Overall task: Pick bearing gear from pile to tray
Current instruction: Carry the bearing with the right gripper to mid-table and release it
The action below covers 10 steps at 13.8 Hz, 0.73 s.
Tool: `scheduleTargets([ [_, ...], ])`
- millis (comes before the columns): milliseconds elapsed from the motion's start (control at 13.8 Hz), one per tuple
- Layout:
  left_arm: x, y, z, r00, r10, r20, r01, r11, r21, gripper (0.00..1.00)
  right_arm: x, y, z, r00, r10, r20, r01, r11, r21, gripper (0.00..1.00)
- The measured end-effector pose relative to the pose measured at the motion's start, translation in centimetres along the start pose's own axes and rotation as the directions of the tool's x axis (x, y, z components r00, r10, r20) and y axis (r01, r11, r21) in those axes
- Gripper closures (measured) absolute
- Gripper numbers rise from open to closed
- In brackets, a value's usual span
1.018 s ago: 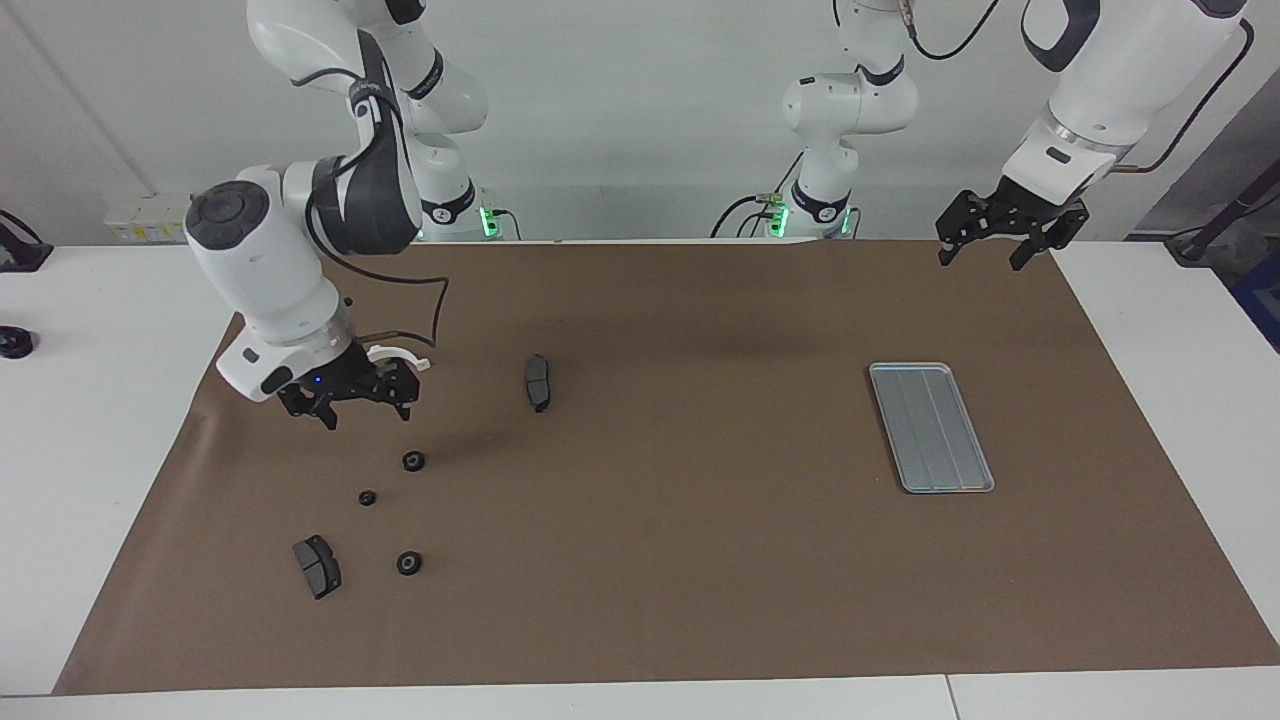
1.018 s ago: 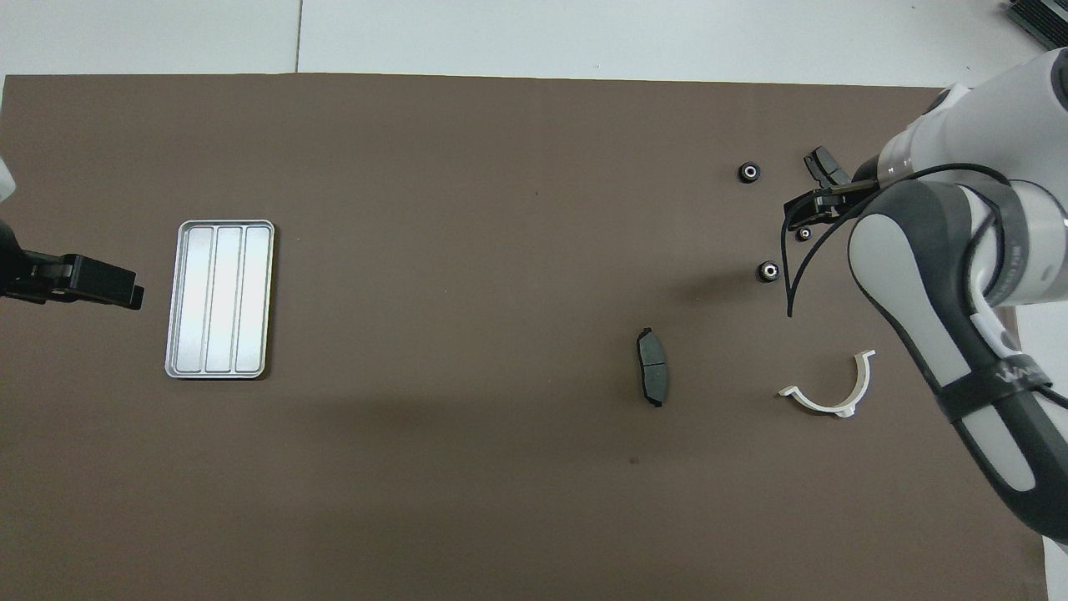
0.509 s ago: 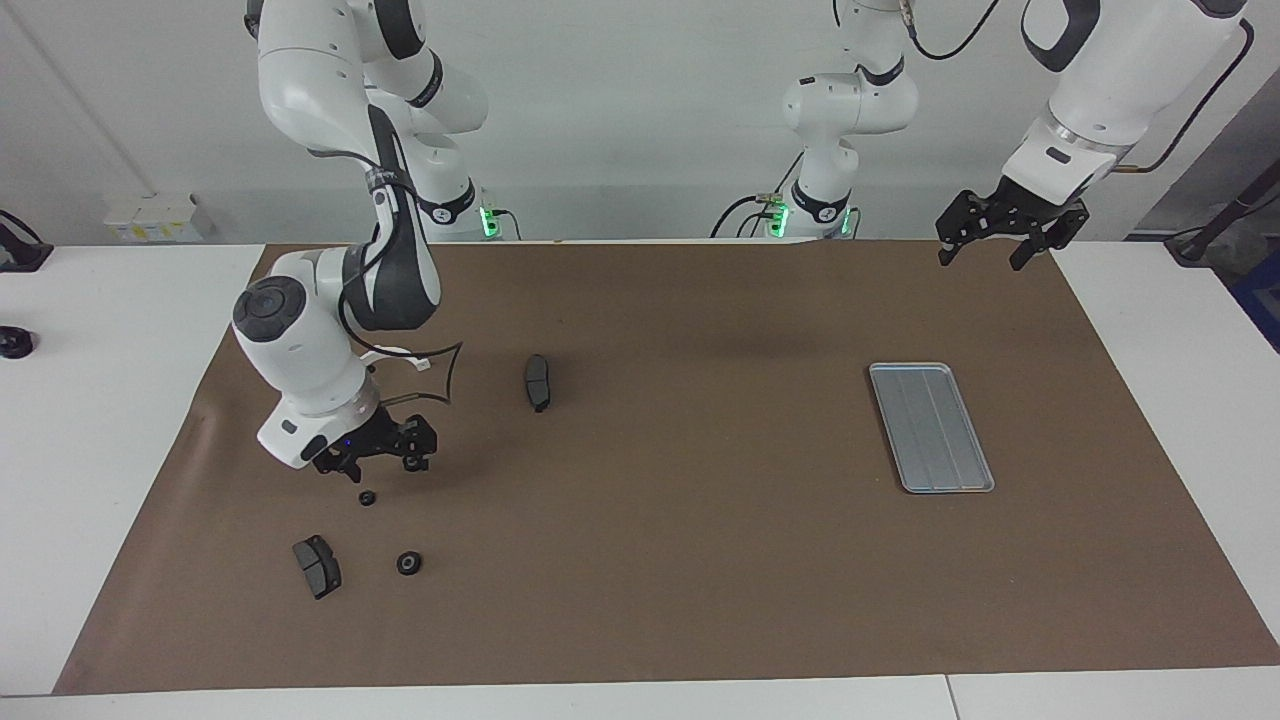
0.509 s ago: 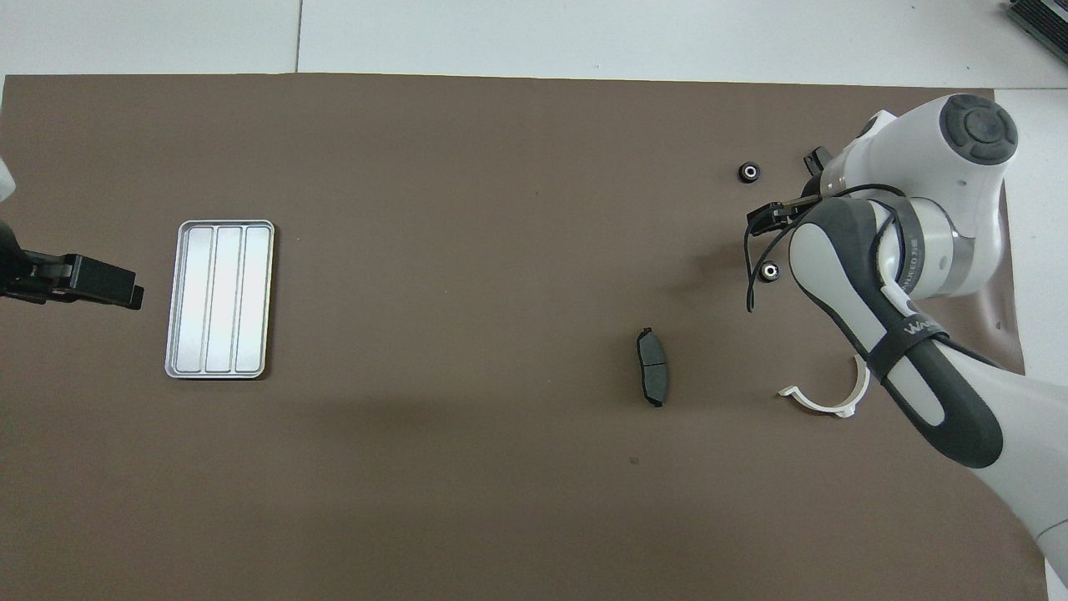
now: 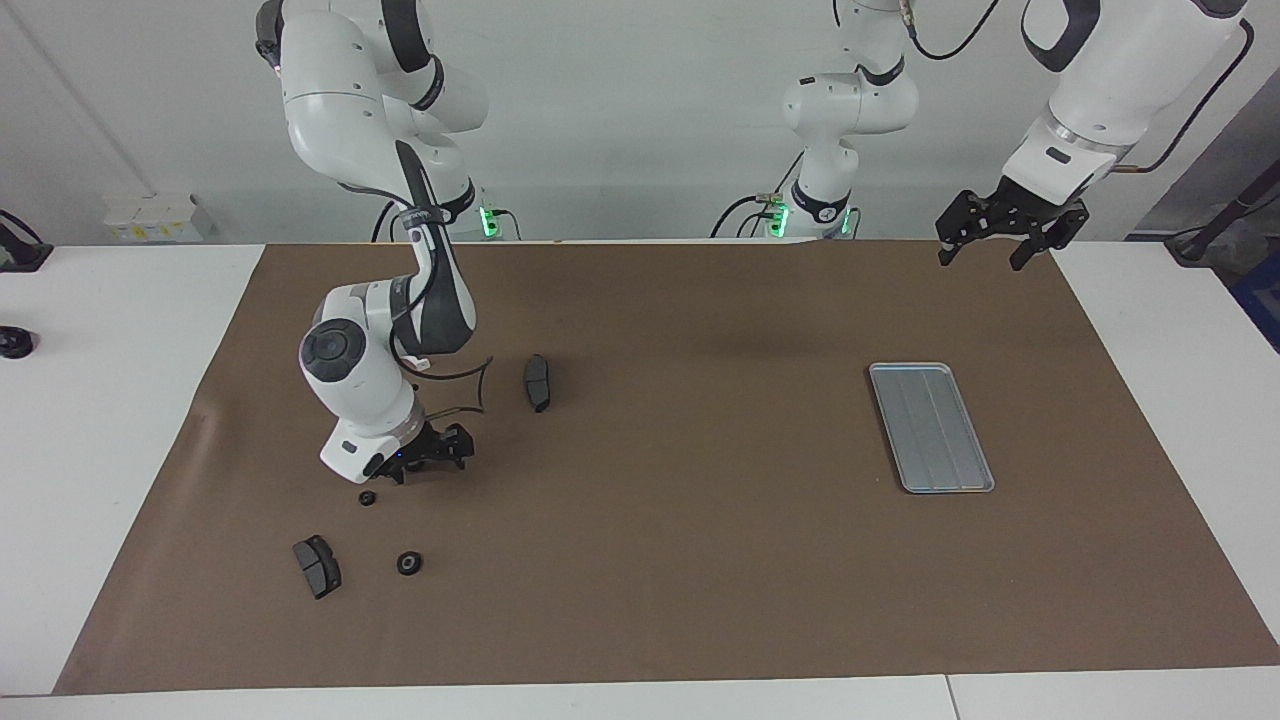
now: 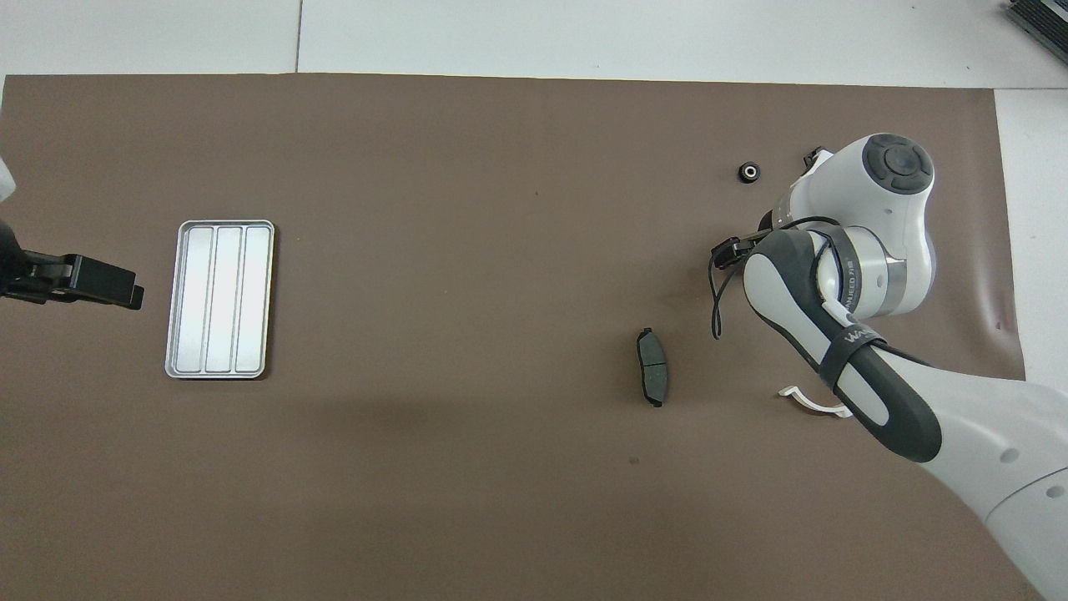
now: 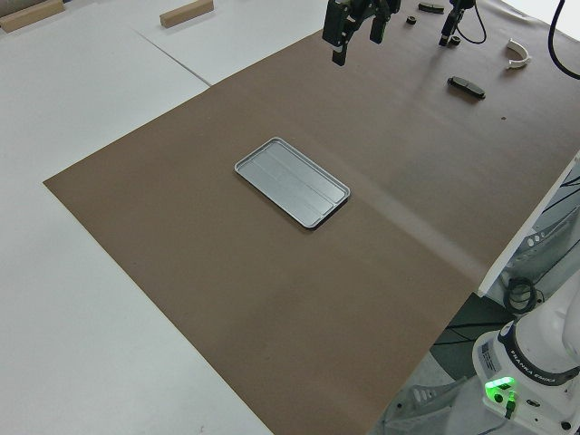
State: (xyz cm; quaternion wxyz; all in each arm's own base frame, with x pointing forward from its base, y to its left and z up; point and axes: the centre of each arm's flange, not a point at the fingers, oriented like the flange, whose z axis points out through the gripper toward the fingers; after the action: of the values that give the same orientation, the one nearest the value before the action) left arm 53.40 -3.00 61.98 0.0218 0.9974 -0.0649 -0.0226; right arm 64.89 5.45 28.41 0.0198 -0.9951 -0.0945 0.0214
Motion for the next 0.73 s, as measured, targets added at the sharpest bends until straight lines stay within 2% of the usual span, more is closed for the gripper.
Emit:
scheduleTargets([
  [291, 0.0, 0.0, 0.0, 1.0, 0.0, 0.0, 0.0, 1.0, 0.0, 0.0, -0.58, 1.01, 0.35, 1.0, -0.005, 0.019, 0.005, 1.0, -0.025, 0.09],
  [364, 0.0, 0.0, 0.0, 1.0, 0.0, 0.0, 0.0, 1.0, 0.0, 0.0, -0.62, 1.07, 0.25, 1.0, -0.009, 0.021, 0.01, 0.999, -0.032, 0.15],
  [436, 0.0, 0.0, 0.0, 1.0, 0.0, 0.0, 0.0, 1.0, 0.0, 0.0, -0.73, 1.05, 0.21, 1.0, -0.01, 0.027, 0.011, 0.999, -0.033, 0.15],
  [582, 0.0, 0.0, 0.0, 1.0, 0.0, 0.0, 0.0, 1.0, 0.0, 0.0, -0.84, 1.12, -0.03, 0.999, -0.014, 0.032, 0.015, 0.999, -0.04, 0.3],
  [655, 0.0, 0.0, 0.0, 1.0, 0.0, 0.0, 0.0, 1.0, 0.0, 0.0, -0.93, 1.1, -0.05, 0.999, -0.014, 0.039, 0.015, 0.999, -0.039, 0.3],
  [727, 0.0, 0.0, 0.0, 1.0, 0.0, 0.0, 0.0, 1.0, 0.0, 0.0, -0.98, 1.14, -0.1, 0.999, -0.015, 0.042, 0.017, 0.999, -0.042, 0.34],
])
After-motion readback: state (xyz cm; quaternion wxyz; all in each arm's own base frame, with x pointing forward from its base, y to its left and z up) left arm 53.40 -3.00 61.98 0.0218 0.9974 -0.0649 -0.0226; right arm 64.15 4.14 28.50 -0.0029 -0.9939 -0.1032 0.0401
